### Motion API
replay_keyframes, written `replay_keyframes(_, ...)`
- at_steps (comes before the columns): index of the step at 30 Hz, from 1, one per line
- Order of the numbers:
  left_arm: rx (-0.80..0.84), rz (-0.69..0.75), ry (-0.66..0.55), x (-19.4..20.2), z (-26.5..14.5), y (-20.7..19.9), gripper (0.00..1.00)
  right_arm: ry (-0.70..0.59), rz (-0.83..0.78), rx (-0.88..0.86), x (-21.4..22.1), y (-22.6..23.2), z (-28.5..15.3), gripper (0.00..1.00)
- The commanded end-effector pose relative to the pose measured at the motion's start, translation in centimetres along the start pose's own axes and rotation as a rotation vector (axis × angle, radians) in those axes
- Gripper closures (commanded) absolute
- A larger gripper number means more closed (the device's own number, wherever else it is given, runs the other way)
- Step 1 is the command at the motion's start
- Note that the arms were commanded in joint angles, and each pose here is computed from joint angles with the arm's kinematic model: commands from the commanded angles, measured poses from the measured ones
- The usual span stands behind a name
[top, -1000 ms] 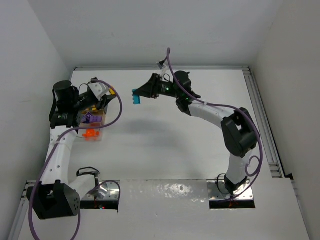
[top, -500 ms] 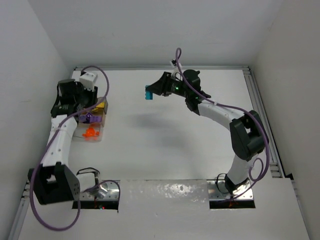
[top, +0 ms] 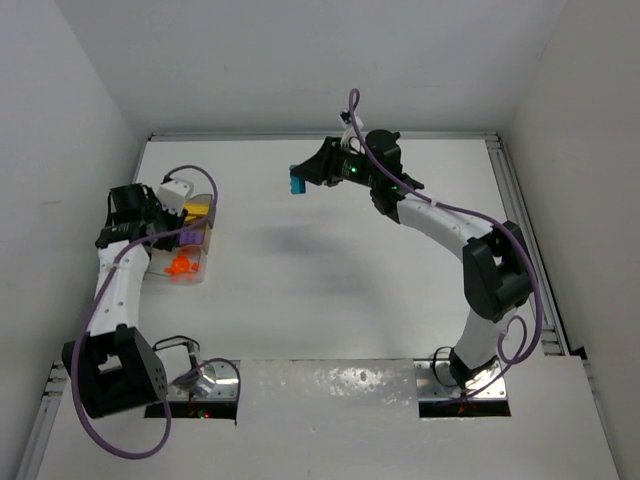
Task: Sort the legos into containers by color
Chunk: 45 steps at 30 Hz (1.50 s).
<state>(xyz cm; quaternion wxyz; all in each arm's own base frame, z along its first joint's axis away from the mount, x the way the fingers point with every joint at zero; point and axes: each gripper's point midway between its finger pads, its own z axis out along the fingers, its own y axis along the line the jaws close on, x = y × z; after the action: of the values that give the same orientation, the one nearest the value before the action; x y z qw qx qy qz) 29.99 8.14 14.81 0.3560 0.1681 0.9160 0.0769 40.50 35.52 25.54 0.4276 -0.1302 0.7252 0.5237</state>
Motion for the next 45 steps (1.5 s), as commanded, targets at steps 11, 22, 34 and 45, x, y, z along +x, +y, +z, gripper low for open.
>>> replay_keyframes(11, 0.260, 0.640, -0.439, -10.3, 5.4, 0.6, 1.00, -0.017, -0.106, 0.021, -0.5, 1.5, -2.0, 1.00)
replay_keyframes(22, 0.489, 0.815, -0.330, -7.6, 10.3, 0.8, 0.96, -0.022, -0.104, 0.050, 0.4, 0.5, -2.2, 1.00)
replay_keyframes(34, 0.387, 0.859, -0.187, -5.2, 12.5, 2.6, 0.56, -0.019, -0.088, 0.035, 0.0, 0.3, -1.2, 1.00)
replay_keyframes(45, 0.263, 0.837, -0.209, -8.1, 13.1, 4.1, 0.46, -0.007, -0.092, 0.034, 0.1, 0.5, -1.4, 1.00)
